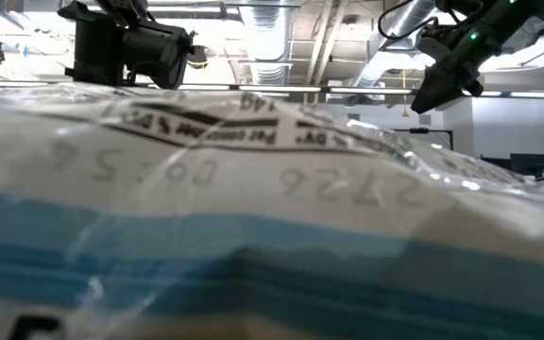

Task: Pick & Place Food Item
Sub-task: Put the silver spoon into the green bin

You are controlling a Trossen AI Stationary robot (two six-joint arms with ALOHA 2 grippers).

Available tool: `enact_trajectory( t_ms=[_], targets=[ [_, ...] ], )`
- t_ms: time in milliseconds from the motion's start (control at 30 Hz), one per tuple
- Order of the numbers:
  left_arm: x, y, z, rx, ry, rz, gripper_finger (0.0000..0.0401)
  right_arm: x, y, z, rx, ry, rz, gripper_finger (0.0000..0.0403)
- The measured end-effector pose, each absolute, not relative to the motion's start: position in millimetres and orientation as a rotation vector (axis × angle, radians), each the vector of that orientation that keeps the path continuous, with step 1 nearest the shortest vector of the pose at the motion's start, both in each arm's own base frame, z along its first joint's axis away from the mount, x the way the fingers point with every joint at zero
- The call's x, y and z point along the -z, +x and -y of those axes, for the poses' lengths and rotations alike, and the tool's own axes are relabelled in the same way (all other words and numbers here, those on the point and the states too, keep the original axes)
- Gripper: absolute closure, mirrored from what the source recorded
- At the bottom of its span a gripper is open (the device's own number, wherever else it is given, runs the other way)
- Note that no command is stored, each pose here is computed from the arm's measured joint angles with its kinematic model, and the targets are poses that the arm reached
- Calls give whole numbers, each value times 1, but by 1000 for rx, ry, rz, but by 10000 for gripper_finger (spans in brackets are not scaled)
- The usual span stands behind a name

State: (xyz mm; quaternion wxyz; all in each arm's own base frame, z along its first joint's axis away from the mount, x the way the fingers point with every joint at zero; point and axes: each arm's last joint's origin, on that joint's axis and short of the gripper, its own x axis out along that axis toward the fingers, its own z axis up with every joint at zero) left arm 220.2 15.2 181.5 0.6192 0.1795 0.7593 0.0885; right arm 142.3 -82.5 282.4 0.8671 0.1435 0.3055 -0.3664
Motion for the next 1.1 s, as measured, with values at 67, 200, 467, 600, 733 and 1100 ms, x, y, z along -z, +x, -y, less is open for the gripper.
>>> enact_trajectory(
  t_ms=[67, 200, 467, 600, 733, 1100],
  targets=[
    [-182, 220, -15, -204, 413, -1746, 330, -282, 142, 82, 767, 301, -640, 320],
    [-182, 220, -15, -204, 413, -1747, 321, -282, 142, 82, 767, 301, -640, 320],
    [-182, 220, -15, -205, 412, -1747, 320, -282, 142, 82, 767, 301, -640, 320],
    [-182, 220, -15, -237, 385, -1740, 319, -282, 142, 82, 767, 300, -640, 320],
    [-182, 220, -15, -249, 375, -1738, 319, -282, 142, 82, 767, 300, -640, 320],
    [-182, 220, -15, -249, 375, -1738, 277, -282, 142, 82, 767, 300, -640, 320]
  ],
)
